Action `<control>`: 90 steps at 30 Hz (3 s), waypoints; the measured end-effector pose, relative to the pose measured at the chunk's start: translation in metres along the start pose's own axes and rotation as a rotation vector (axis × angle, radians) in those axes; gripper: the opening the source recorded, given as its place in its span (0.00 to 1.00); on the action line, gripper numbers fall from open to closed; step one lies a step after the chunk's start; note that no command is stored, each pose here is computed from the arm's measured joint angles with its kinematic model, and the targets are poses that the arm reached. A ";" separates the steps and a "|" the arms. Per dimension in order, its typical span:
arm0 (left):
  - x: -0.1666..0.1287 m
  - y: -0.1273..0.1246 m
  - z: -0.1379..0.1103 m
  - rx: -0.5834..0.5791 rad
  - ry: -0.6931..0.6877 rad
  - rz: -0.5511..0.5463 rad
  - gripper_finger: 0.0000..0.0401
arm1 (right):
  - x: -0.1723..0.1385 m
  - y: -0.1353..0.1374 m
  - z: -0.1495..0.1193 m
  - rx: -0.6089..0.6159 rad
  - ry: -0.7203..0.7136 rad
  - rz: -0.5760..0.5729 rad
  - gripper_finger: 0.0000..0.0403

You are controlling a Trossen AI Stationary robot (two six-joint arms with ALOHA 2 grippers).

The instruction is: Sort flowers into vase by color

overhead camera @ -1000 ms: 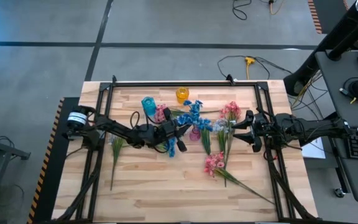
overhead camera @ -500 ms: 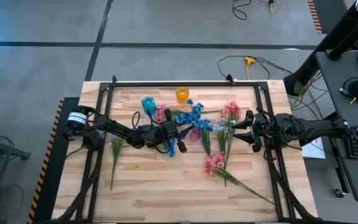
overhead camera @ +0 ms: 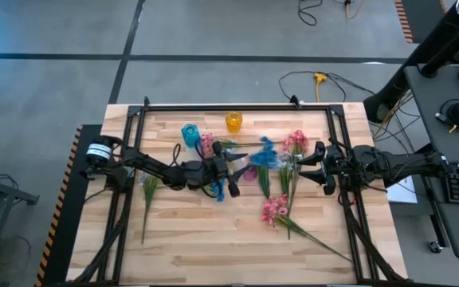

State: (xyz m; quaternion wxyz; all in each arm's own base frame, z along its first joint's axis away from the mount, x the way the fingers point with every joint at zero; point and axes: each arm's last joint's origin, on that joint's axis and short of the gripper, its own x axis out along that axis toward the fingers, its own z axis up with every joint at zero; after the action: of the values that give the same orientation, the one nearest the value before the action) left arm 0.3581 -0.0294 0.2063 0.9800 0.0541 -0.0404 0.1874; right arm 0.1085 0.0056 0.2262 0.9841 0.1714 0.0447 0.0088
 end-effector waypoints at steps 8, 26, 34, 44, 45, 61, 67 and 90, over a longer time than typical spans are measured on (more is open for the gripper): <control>-0.009 -0.003 0.005 0.053 0.104 0.099 0.49 | 0.000 -0.001 -0.002 0.033 0.022 -0.008 0.52; -0.094 -0.015 0.058 -0.082 0.560 -0.027 0.49 | 0.001 -0.005 -0.015 0.252 0.152 -0.067 0.52; -0.112 -0.022 0.084 -0.144 0.682 -0.092 0.49 | 0.014 -0.007 -0.027 0.361 0.308 -0.081 0.52; -0.120 -0.021 0.090 -0.147 0.840 -0.090 0.49 | 0.028 -0.005 -0.044 0.520 0.529 -0.052 0.52; -0.121 -0.021 0.089 -0.143 0.855 -0.082 0.49 | 0.029 -0.004 -0.045 0.527 0.545 -0.053 0.52; -0.142 -0.023 0.082 -0.041 0.932 -0.040 0.46 | 0.039 0.034 -0.028 0.491 0.877 -0.335 0.52; -0.150 -0.032 0.084 -0.168 0.924 -0.018 0.46 | 0.048 0.050 -0.024 0.445 0.980 -0.367 0.52; -0.146 -0.050 0.068 -0.290 0.935 0.053 0.46 | 0.073 0.089 -0.049 0.261 1.195 -0.405 0.52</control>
State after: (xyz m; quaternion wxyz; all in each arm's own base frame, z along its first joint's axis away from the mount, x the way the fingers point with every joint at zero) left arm 0.2376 -0.1368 0.2546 0.8856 -0.1738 0.3767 0.2088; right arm 0.1768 0.1084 0.2043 0.7429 0.2434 0.6173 -0.0888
